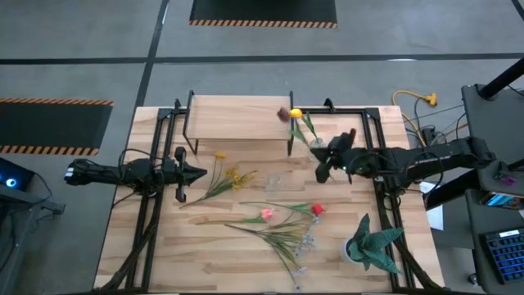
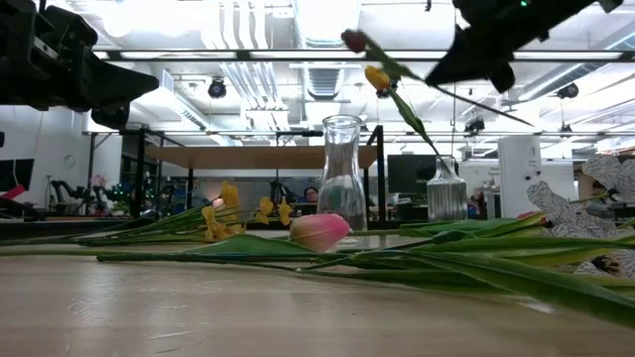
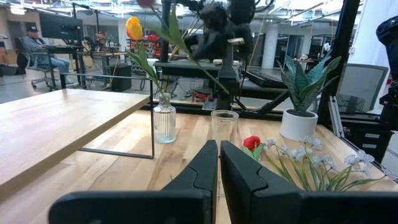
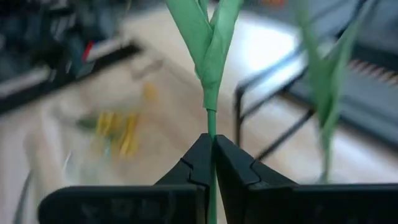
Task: Pick and place flowers into a vace then onto a shelf
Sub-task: Put the dark red tulip into the top transparent vase
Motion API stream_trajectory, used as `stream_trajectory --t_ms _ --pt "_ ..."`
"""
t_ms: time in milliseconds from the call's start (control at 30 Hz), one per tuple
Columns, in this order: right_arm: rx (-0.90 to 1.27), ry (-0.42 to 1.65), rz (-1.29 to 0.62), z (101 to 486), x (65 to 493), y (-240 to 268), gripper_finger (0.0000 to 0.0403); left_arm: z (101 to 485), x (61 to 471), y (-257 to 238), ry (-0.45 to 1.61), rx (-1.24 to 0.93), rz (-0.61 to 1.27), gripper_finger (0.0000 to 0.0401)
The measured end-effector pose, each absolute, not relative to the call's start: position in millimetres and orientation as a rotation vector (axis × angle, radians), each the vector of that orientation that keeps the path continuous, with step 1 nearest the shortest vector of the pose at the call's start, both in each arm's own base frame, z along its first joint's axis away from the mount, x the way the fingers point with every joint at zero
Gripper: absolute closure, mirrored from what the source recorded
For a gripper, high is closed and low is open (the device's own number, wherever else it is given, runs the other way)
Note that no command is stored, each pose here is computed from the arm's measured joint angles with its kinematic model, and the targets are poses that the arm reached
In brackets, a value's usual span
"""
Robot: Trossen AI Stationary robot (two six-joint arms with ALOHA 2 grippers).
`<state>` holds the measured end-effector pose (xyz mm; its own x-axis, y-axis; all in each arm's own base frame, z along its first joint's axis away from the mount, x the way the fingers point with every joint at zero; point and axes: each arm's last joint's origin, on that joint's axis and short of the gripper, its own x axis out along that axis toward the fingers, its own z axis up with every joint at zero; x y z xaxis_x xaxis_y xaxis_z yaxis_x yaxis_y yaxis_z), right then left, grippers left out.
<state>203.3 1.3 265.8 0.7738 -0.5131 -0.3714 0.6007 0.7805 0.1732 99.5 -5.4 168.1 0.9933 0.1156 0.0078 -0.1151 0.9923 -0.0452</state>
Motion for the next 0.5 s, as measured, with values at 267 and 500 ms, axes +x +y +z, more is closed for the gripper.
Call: stream_trajectory --t_ms 267,500 --pt "0.158 0.048 -0.777 274.7 209.7 -3.2 0.0393 168.1 99.5 -5.4 -0.01 -0.045 0.116 0.0399" --pt "0.106 -0.201 -0.859 255.1 205.9 -6.6 0.0394 168.1 99.5 -5.4 -0.011 -0.045 0.116 0.0399"
